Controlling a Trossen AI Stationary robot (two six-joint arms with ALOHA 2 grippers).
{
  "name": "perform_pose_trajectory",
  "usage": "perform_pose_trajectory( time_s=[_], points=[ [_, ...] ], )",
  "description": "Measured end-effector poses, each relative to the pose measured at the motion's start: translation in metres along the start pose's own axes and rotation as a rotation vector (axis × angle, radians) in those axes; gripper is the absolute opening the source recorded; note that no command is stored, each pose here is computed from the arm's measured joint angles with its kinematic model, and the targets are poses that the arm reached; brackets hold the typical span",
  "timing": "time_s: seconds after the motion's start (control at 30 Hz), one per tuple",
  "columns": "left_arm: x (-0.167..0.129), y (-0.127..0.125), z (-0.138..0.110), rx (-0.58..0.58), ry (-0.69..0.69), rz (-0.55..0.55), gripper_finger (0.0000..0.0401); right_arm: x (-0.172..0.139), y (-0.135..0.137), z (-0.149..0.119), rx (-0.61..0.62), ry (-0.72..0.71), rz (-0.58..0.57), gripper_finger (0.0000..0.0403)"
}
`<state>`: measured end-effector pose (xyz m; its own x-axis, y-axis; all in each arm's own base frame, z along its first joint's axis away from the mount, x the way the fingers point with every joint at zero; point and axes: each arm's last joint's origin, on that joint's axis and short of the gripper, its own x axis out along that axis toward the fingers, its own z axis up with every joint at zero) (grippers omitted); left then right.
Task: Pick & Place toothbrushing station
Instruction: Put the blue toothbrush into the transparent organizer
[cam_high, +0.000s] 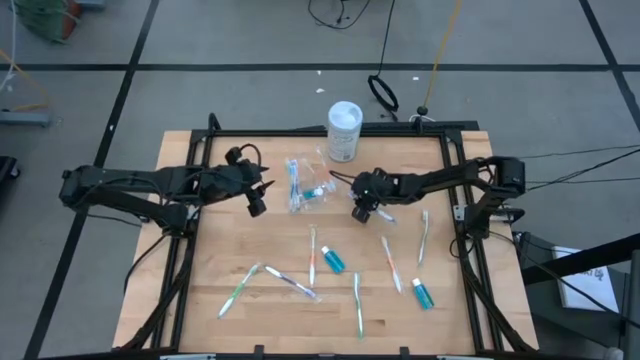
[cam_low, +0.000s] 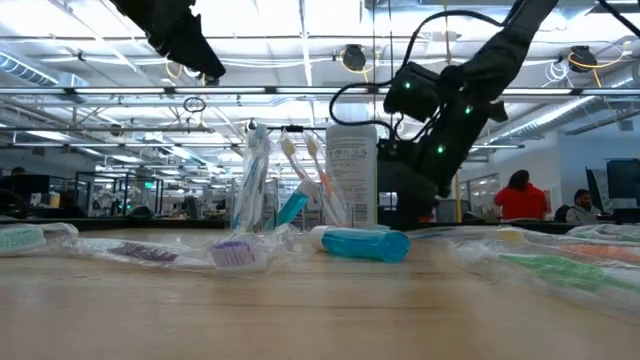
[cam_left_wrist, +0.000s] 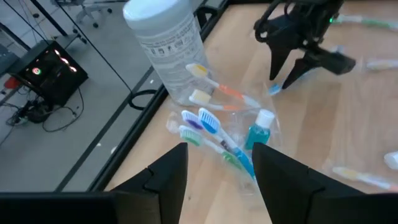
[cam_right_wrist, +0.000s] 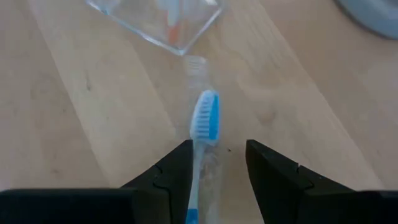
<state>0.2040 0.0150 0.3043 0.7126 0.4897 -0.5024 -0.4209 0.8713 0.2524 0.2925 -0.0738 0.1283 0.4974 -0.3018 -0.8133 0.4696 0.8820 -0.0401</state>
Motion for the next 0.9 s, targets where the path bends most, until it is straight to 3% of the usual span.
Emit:
perform_pose_trajectory(
  time_s=[0.17, 0.4, 0.47, 0.73, 0.9],
  points=[
    [0.001, 0.002, 0.000, 0.007, -0.001, 0.023, 0.0186, 0.009, -0.002, -0.003, -0.013, 0.019, -0.011, 0.0119],
    [0.003, 0.007, 0.000, -0.007, 0.007, 0.046, 0.0186, 0.004, -0.003, -0.001, -0.004, 0.010, -0.006, 0.0017],
    [0.004, 0.009, 0.000, -0.016, 0.008, 0.053, 0.0186, -0.003, -0.003, 0.001, -0.016, -0.004, -0.004, 0.0009],
    [0.007, 0.007, -0.001, -0.103, 0.019, 0.031, 0.0186, -0.063, 0.001, 0.038, -0.062, -0.371, -0.011, 0.0005],
    [0.006, 0.004, -0.001, -0.142, 0.024, -0.022, 0.0186, -0.099, -0.002, 0.062, -0.047, -0.689, -0.203, 0.0005]
  ],
)
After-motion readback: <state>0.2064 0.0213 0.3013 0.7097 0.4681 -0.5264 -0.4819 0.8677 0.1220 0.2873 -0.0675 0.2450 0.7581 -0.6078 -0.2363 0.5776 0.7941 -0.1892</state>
